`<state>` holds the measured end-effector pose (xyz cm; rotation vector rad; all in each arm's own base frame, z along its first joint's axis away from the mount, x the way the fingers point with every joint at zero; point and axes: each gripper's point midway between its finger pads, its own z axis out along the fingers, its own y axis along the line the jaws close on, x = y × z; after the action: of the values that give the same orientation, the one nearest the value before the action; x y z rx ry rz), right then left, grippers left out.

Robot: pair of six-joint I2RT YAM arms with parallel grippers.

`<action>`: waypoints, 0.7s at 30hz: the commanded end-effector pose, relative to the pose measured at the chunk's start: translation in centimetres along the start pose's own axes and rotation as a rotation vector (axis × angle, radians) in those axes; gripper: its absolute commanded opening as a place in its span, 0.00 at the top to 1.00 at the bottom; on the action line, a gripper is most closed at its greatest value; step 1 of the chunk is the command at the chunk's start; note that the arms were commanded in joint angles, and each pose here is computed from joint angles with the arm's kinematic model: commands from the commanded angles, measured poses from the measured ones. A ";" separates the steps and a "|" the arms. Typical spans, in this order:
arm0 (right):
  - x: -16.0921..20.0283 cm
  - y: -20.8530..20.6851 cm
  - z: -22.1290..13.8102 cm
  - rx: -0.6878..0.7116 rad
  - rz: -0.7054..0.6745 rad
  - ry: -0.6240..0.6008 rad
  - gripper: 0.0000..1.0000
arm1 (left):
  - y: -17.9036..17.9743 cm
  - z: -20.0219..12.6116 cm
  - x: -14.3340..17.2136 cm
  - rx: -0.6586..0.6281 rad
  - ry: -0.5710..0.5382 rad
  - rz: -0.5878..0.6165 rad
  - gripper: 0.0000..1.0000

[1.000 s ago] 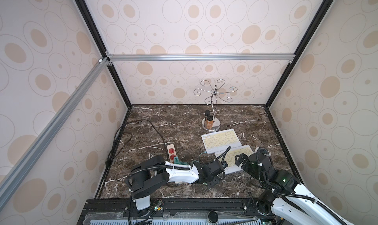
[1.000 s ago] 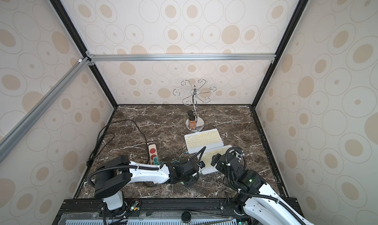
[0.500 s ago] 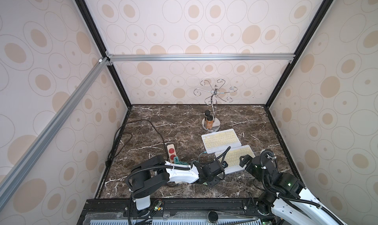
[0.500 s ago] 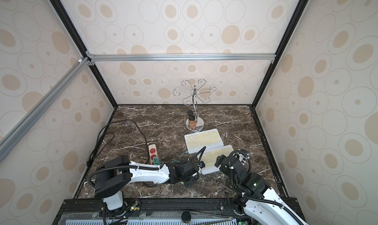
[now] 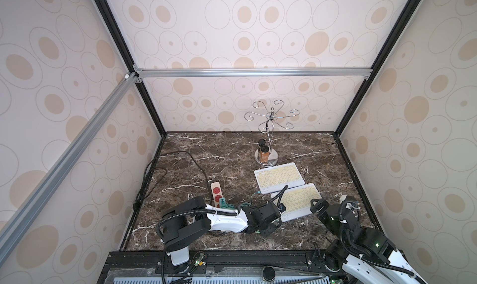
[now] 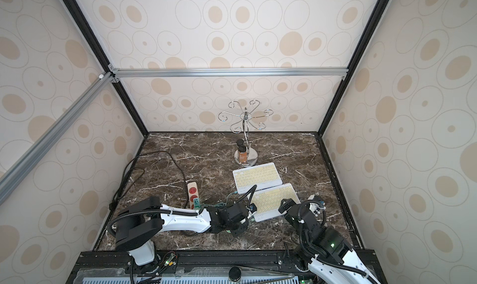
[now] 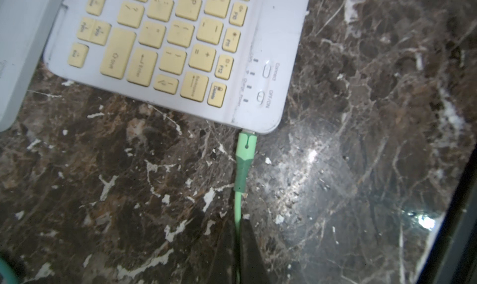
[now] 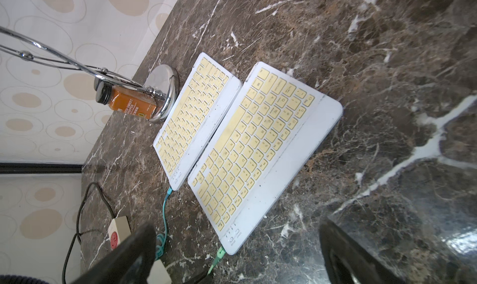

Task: Unplug the wireless keyboard
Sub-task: Pick up the power cord at the center of the board, then pick up the keyboard from the center of the board.

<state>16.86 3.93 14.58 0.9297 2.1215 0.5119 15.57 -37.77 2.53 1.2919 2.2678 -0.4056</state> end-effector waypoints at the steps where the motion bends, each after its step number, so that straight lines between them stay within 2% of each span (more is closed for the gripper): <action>1: 0.0 -2.4 -0.3 0.077 0.068 -0.012 0.00 | -0.2 -1.6 -3.1 0.013 -0.105 -0.028 1.00; 7: 2.2 -2.2 0.5 0.123 0.083 0.099 0.01 | 0.1 -3.4 -7.3 -0.002 -0.245 -0.054 1.00; 12: 5.7 -1.6 2.3 0.170 0.086 0.254 0.10 | 0.0 -4.6 -10.3 -0.001 -0.325 -0.059 1.00; 18: 7.7 -0.6 3.2 0.216 0.056 0.361 0.10 | -0.3 -5.1 -11.1 0.008 -0.343 -0.048 1.00; 21: 9.0 -0.3 4.6 0.181 0.084 0.391 0.10 | -0.5 -5.7 -11.3 0.023 -0.358 -0.047 1.00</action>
<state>15.91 9.08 7.89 1.0341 2.5179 0.4654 17.90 -42.22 9.65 1.1325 2.0839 -0.5612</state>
